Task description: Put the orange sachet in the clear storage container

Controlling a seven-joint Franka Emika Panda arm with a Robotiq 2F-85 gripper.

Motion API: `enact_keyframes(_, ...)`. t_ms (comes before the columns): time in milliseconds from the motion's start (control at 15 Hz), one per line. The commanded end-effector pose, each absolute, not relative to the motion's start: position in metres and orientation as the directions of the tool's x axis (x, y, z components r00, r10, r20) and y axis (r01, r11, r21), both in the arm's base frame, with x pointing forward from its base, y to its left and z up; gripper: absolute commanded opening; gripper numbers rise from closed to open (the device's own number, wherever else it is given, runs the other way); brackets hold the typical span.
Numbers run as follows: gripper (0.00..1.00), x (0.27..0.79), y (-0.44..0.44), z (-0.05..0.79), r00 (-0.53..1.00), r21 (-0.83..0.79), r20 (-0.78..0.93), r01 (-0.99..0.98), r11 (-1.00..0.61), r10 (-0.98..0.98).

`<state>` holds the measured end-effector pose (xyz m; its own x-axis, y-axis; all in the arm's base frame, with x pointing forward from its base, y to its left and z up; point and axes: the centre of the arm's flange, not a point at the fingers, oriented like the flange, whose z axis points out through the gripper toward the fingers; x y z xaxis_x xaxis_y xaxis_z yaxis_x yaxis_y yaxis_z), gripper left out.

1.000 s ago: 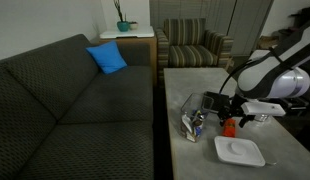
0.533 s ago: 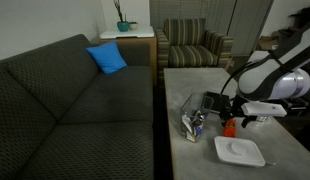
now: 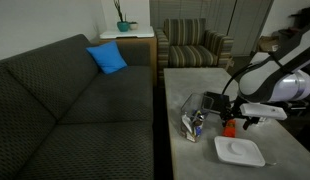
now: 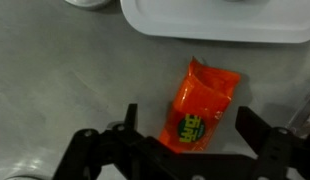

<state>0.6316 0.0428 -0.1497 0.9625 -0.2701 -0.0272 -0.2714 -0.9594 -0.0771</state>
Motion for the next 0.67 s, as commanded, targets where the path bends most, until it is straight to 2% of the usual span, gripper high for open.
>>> enact_keyframes(0,1.0,0.651,0.038,-0.2,0.942,-0.092,-0.01,-0.335,-0.938,-0.335)
enact_keyframes(600,1.0,0.645,0.022,-0.204,0.904,-0.018,0.02,-0.427,-0.904,-0.428)
